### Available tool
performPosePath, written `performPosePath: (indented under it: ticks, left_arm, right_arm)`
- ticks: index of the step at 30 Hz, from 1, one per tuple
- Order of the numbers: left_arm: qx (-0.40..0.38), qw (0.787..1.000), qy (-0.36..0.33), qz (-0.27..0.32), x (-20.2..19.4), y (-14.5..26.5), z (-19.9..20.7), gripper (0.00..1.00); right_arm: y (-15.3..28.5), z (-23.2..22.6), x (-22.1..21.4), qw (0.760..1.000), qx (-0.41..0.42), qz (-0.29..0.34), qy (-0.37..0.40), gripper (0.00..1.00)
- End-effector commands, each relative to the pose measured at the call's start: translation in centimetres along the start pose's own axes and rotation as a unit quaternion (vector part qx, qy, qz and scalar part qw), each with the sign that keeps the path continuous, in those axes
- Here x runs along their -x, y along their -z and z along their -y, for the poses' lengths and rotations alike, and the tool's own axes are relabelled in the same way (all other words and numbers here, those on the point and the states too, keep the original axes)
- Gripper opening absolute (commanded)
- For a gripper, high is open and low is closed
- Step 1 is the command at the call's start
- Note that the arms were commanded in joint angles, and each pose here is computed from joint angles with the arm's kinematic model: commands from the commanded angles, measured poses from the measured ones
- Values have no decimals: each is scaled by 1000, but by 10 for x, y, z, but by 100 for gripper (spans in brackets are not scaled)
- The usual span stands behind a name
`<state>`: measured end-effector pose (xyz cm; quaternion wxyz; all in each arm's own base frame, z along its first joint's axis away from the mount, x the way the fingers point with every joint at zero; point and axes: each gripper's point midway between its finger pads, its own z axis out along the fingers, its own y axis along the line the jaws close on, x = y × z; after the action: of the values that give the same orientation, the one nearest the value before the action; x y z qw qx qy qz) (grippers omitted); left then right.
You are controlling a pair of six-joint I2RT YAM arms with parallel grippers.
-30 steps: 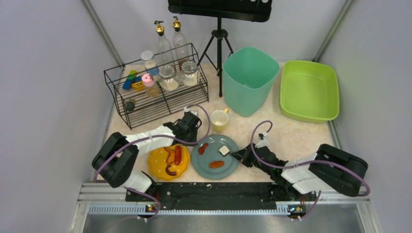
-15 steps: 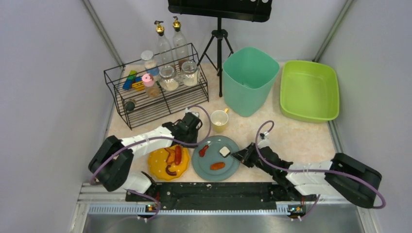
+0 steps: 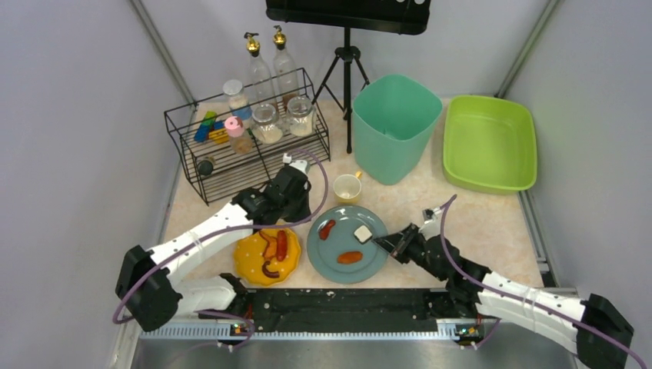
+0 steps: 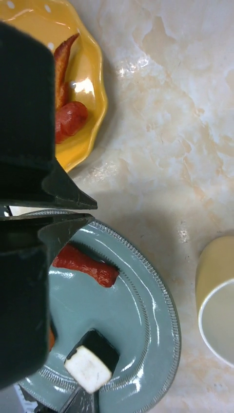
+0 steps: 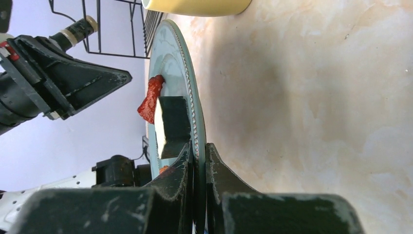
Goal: Clear the kitchen counter
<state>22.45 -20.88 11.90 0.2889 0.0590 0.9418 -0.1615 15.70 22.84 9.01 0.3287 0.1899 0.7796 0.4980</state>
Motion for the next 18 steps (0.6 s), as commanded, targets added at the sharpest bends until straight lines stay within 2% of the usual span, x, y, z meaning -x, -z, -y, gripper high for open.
performPosePath:
  ticks: [1,6,9,13,18]
  left_arm:
    - [-11,998,-1,55,34,36,8,14]
    - [-10,994,-7,106,59,68,8,37]
    - [-13,991,-9,135,68,82,7,56]
    - [-5,987,-11,157,73,96,0,71]
    - [-1,987,-11,163,69,101,-6,75]
  right_arm:
    - [7,9,-5,1000,22,-2,-21,0]
    - [8,-32,13,1000,27,15,-6,0]
    - [5,-49,19,999,26,18,-5,0]
    - [0,-73,25,999,45,22,-7,0]
    - [-2,-90,33,997,65,34,-16,0]
